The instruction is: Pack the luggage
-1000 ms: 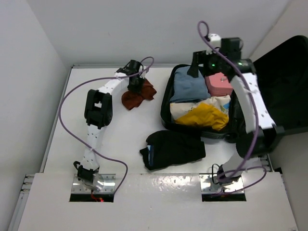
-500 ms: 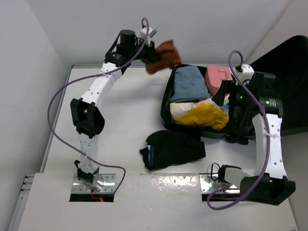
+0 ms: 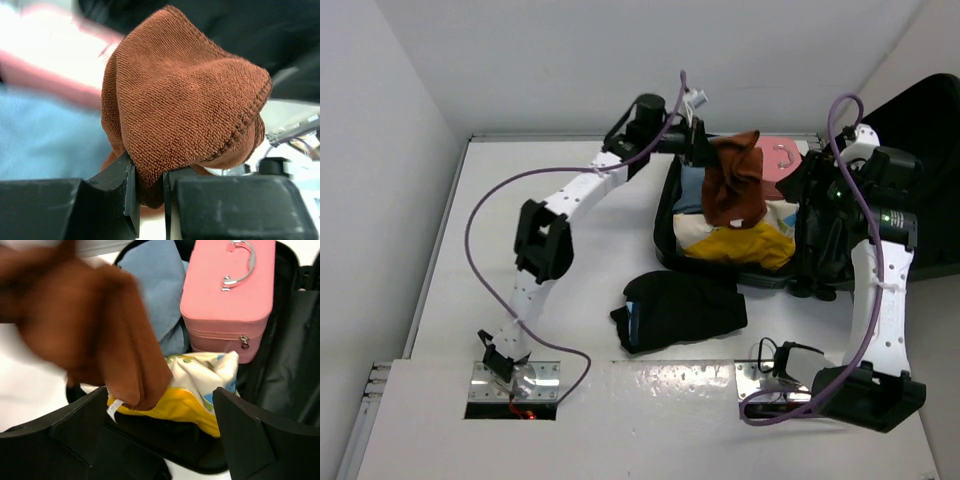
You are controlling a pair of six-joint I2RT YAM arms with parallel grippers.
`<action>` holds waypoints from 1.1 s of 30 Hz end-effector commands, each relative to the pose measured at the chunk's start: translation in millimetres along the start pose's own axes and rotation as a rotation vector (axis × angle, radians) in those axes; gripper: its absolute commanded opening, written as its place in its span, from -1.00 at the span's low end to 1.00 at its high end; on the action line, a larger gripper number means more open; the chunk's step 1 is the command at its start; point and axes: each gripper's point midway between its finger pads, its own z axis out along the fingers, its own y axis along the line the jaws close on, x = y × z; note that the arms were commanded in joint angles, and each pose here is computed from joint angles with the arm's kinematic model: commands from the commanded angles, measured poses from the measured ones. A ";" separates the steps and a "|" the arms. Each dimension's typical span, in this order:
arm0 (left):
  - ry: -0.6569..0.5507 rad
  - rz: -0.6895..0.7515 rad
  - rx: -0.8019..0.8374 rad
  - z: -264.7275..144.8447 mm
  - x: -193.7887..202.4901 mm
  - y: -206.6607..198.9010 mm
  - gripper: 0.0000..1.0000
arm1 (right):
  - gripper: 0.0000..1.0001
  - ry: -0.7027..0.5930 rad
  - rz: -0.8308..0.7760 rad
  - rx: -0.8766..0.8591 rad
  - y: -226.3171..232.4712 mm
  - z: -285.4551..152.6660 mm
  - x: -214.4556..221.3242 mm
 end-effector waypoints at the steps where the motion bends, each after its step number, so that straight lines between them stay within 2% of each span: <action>1: 0.102 -0.234 -0.066 17.3 67.4 56.5 -0.97 | 0.65 -0.060 0.034 -0.062 9.1 10.4 -23.4; 2: 0.129 -0.271 -0.079 21.0 89.6 70.9 -0.97 | 0.60 -0.050 0.046 -0.080 11.9 16.8 -23.1; 3: 0.173 -0.303 -0.102 22.6 110.3 75.2 -0.84 | 0.52 -0.063 0.037 -0.120 20.1 23.2 -29.0; 5: 0.211 -0.297 -0.130 22.9 130.7 81.1 -0.40 | 0.48 -0.050 0.017 -0.181 41.5 33.4 -29.4; 6: 0.224 -0.237 -0.165 22.1 135.5 84.2 -0.24 | 0.43 -0.040 0.010 -0.196 43.1 48.0 -29.7; 7: 0.221 -0.200 -0.182 19.4 132.8 85.4 -0.01 | 0.43 -0.030 -0.008 -0.195 45.7 54.9 -27.6; 8: 0.215 -0.170 -0.203 16.5 129.1 86.5 0.10 | 0.40 -0.014 -0.044 -0.248 70.4 61.0 -24.8; 9: 0.222 -0.125 -0.222 15.8 130.9 85.6 0.20 | 0.40 0.015 -0.051 -0.253 71.1 79.5 -17.9; 10: 0.203 -0.079 -0.224 11.9 115.2 77.5 0.35 | 0.40 0.010 -0.075 -0.226 70.9 87.8 -18.4; 11: 0.195 -0.050 -0.230 8.9 107.8 73.8 0.47 | 0.40 0.032 -0.104 -0.267 93.3 100.4 -8.8; 13: 0.187 -0.023 -0.279 -9.1 100.8 80.2 0.66 | 0.35 0.064 -0.116 -0.216 93.9 127.6 1.0; 14: 0.128 0.030 -0.272 -17.5 71.2 66.1 0.99 | 0.35 0.057 -0.127 -0.184 93.0 133.9 -2.3; 16: 0.094 0.084 -0.291 -32.5 56.1 60.6 1.00 | 0.28 0.114 -0.143 -0.142 92.5 154.3 15.7; 17: 0.047 0.137 -0.303 -45.7 28.6 47.1 1.00 | 0.28 0.123 -0.162 -0.104 86.7 159.0 18.1; 20: -0.009 0.205 -0.393 -75.6 -2.6 43.9 1.00 | 0.18 0.257 -0.166 -0.041 72.9 176.2 57.6; 21: -0.045 0.255 -0.412 -90.5 -23.7 30.1 1.00 | 0.18 0.314 -0.158 -0.022 65.8 180.7 75.6; 23: -0.030 0.285 -0.430 -115.0 -25.6 29.6 1.00 | 0.16 0.376 -0.165 0.012 54.4 186.8 97.4; 24: 0.021 0.330 -0.423 -125.4 -17.9 26.7 1.00 | 0.16 0.436 -0.169 0.027 46.2 191.2 119.8; 26: 0.095 0.386 -0.364 -144.4 -2.1 8.5 1.00 | 0.16 0.490 -0.185 0.049 36.7 192.3 138.0; 27: 0.181 0.374 -0.339 -153.1 23.5 1.2 1.00 | 0.16 0.508 -0.181 0.051 34.3 191.3 145.1; 28: 0.243 0.451 -0.314 -166.1 44.0 -8.8 1.00 | 0.18 0.520 -0.184 0.049 32.0 187.7 149.0; 29: 0.282 0.464 -0.306 -175.0 60.0 -14.7 1.00 | 0.23 0.527 -0.181 0.028 35.5 185.4 150.5; 30: 0.322 0.475 -0.296 -184.5 77.3 -21.3 1.00 | 0.30 0.527 -0.171 0.006 40.5 182.5 149.1; 31: 0.403 0.503 -0.268 -188.7 120.3 -23.4 1.00 | 0.48 0.482 -0.150 -0.017 45.6 175.2 131.7; 33: 0.431 0.617 -0.252 -199.3 136.4 -49.2 1.00 | 0.59 0.419 -0.094 -0.133 72.3 165.6 102.6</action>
